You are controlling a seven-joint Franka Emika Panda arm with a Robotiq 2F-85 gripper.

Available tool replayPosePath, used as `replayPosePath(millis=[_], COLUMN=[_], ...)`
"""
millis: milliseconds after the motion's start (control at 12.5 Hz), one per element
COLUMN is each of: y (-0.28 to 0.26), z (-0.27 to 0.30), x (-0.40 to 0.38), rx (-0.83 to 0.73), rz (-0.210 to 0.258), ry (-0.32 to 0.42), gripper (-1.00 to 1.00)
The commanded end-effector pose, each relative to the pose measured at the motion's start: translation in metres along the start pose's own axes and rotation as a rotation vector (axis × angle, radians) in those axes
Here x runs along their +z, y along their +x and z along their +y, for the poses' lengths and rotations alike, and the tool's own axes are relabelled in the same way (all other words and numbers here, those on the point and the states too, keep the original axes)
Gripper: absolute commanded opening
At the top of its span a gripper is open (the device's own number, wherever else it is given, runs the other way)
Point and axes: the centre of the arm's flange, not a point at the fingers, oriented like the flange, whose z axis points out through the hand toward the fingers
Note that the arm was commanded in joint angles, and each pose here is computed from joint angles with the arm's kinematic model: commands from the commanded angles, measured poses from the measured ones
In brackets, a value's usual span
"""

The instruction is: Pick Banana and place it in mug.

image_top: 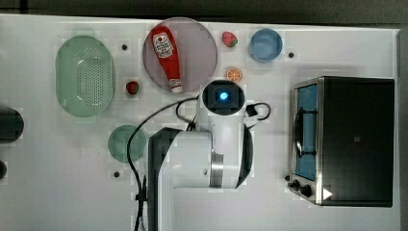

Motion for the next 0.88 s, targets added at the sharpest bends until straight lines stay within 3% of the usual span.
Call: replayPosePath(millis=[80, 400, 640, 880], y=[0.009, 0.024, 0.033, 0.040], z=[0.011, 0.007, 0.006, 0.008], x=[-0.001, 0.061, 0.105, 0.141], rx=[-0.263, -0.438, -0.582, -0.581], rz=[0.120, 0.184, 0.189, 0.175], ry=[0.019, 0.010, -0.005, -0.008], gripper=[1.00, 1.00, 1.00, 1.00])
